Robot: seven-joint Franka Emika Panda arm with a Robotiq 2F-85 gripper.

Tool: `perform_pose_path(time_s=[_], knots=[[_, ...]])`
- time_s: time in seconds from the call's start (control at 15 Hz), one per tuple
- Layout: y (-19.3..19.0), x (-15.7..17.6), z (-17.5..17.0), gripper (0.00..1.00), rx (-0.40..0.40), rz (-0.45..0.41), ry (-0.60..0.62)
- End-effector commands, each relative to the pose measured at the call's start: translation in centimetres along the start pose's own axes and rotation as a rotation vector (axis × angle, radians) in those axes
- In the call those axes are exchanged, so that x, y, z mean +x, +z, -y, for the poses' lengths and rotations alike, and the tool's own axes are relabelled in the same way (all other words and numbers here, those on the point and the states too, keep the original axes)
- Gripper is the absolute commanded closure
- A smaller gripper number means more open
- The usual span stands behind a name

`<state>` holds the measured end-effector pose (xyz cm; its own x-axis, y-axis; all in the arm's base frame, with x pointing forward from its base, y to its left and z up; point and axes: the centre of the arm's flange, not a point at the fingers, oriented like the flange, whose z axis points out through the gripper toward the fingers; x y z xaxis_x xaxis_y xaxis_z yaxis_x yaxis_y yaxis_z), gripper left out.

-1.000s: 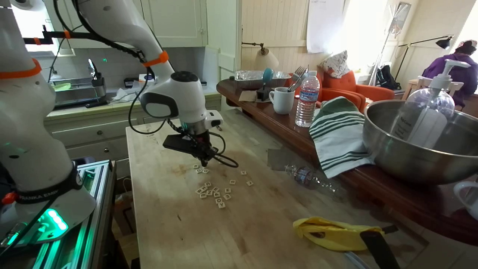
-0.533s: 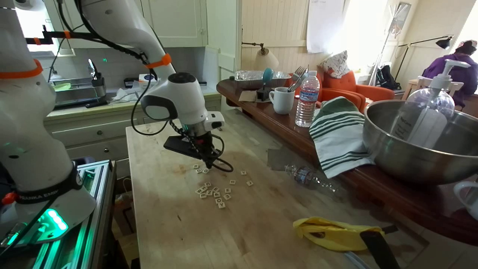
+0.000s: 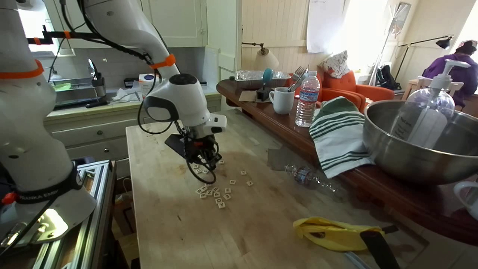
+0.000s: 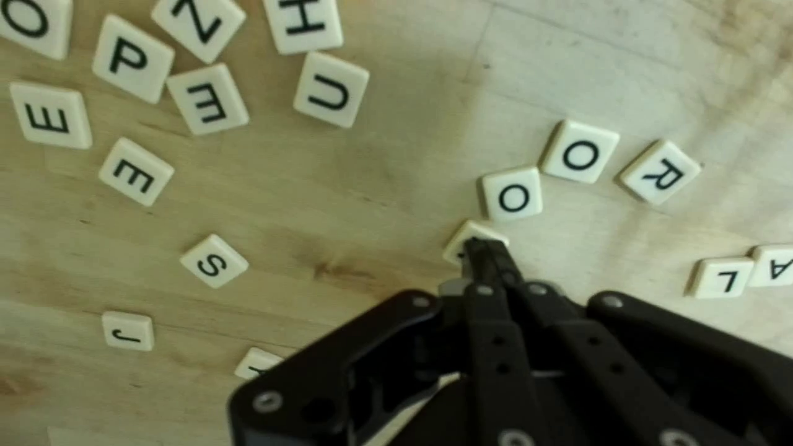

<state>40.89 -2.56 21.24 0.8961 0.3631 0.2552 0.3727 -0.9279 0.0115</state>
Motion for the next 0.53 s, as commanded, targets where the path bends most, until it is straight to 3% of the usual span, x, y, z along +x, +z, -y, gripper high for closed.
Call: perform_pose_path(time_s=[0.0, 0.47], knots=[[1.6, -1.2, -0.8, 1.0, -0.001, 0.055, 0.156], [1.1, -2.3, -1.1, 1.0, 0.037, 0.101, 0.307]])
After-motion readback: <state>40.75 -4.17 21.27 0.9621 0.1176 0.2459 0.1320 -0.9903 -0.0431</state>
